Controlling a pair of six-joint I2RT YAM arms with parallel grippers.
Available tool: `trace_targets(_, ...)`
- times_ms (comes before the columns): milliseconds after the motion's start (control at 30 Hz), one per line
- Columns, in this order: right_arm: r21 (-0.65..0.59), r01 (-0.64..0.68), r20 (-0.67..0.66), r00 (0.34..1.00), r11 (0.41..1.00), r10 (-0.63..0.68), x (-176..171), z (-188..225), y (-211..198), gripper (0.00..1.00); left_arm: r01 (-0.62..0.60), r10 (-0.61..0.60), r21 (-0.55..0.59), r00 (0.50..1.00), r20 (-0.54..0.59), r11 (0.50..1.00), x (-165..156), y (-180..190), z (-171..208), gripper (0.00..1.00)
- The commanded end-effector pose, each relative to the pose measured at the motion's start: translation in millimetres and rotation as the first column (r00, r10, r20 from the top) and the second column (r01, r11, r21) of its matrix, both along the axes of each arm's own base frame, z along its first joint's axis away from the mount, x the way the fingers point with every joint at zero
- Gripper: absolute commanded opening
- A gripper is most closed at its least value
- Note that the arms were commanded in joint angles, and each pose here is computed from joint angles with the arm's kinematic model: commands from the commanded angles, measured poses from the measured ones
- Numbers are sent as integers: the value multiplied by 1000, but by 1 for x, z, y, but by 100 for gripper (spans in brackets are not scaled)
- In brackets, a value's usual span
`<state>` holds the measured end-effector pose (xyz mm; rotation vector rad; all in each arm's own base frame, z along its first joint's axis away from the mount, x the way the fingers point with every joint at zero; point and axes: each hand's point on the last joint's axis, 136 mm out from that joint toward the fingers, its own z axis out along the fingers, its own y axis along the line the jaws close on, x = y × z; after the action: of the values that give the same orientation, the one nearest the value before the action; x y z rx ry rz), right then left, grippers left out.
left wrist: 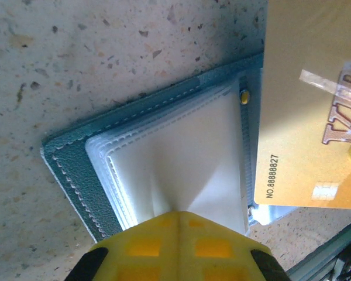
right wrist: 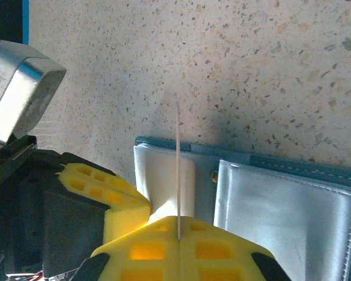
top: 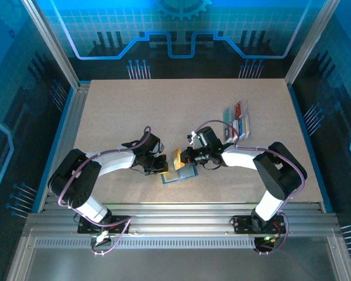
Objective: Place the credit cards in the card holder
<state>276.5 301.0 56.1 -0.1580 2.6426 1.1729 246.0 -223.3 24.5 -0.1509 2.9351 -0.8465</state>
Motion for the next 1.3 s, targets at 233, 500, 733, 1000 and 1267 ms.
trace_targets(233, -37, 1, -20, 1000, 999, -2, -4, -17, -4, 0, 2, 5, 105, 998, -66, 994, -22, 22, -21, 2)
trace_targets(500, -28, -9, -33, 999, 1000, 8, -7, -21, 0, 0, -1, 8, 101, 998, -67, 995, -21, 21, -21, 2)
trace_targets(733, 18, -6, -43, 999, 1000, 7, -9, -15, 3, 0, -1, 8, 103, 997, -73, 995, -22, 21, -24, 2)
trace_targets(1000, 42, -1, -70, 998, 999, 4, -16, -18, 3, 0, 0, 8, 105, 997, -74, 994, -23, 22, -25, 2)
trace_targets(1267, 30, -6, -96, 995, 1000, 9, -32, -22, -2, 0, -1, 9, 103, 997, -76, 995, -23, 21, -27, 2)
